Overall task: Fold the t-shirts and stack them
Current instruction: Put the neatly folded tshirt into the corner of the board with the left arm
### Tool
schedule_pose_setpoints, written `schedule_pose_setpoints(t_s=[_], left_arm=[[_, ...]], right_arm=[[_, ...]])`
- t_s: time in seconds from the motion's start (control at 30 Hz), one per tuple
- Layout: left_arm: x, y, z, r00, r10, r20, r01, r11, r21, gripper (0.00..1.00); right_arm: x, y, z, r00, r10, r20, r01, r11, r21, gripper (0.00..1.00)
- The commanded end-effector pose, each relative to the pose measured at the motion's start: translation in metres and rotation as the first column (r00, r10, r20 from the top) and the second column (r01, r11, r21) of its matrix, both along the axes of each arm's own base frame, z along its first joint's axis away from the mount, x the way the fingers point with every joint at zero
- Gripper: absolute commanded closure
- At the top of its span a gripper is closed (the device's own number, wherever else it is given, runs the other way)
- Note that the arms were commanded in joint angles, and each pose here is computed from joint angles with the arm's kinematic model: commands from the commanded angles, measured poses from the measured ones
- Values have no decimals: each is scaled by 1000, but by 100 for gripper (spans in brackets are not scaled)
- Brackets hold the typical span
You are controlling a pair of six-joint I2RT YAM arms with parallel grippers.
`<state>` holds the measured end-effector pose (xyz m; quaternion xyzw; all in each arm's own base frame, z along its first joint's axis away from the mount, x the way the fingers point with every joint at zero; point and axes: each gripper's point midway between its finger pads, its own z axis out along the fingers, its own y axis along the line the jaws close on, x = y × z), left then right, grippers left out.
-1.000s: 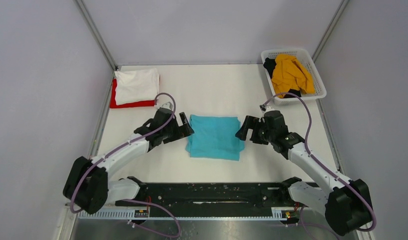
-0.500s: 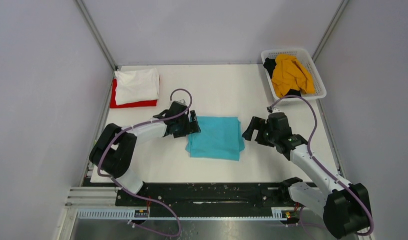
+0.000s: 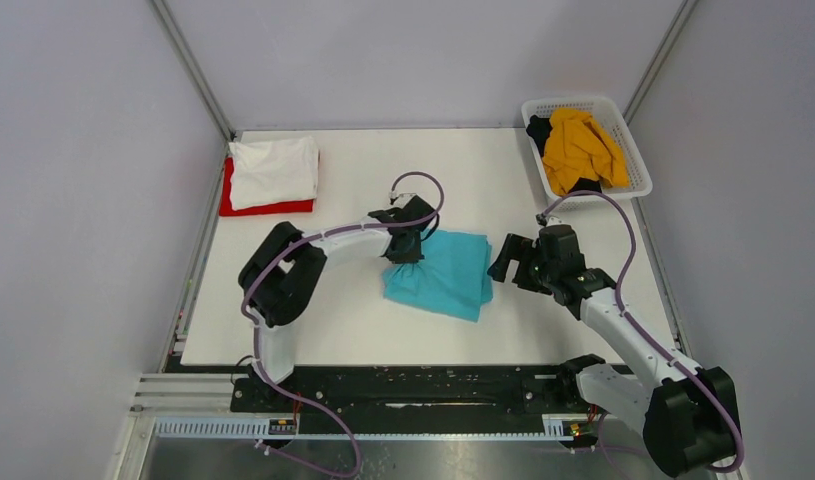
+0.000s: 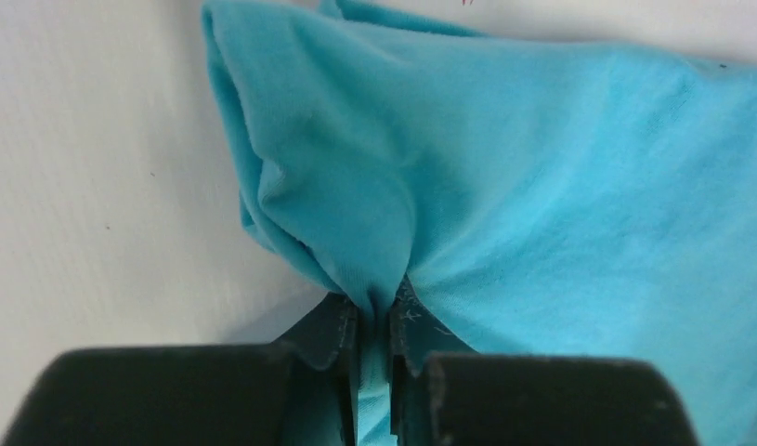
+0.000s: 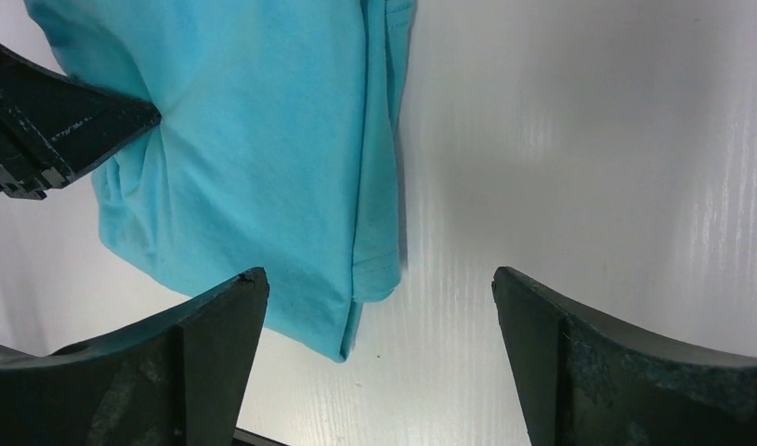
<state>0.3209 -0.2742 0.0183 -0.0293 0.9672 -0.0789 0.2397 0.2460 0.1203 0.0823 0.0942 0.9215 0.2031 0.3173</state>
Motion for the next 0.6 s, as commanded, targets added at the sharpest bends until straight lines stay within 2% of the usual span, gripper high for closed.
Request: schedule_pose_setpoints(t_s=[0.0,0.13,0.23,0.33,0.43,0.57], left_arm=[[-17,60,-32,998,41,-56,-16,923,385,100],[5,80,-3,998,34,43,-52,859,510,100],[33,99,35,987,10,161,-107,788,607,100],[64,117,62,975,-18,222,-138,735,664,100],[93,142,86,960,-28,278,-192,656,729,100],[129,174,111,950,-15,312,-231,639,734,100]], right_arm=[[0,-9,-1,1000,-7,17,8,999,-34,1],[0,-12,0,1000,-14,25,15,999,-45,1],[0,-13,1,999,-14,31,16,999,-50,1],[-1,-15,1,999,-18,34,20,998,-56,1],[0,-17,1,999,-22,41,25,998,-61,1],[0,-18,0,999,-24,39,27,997,-71,0]])
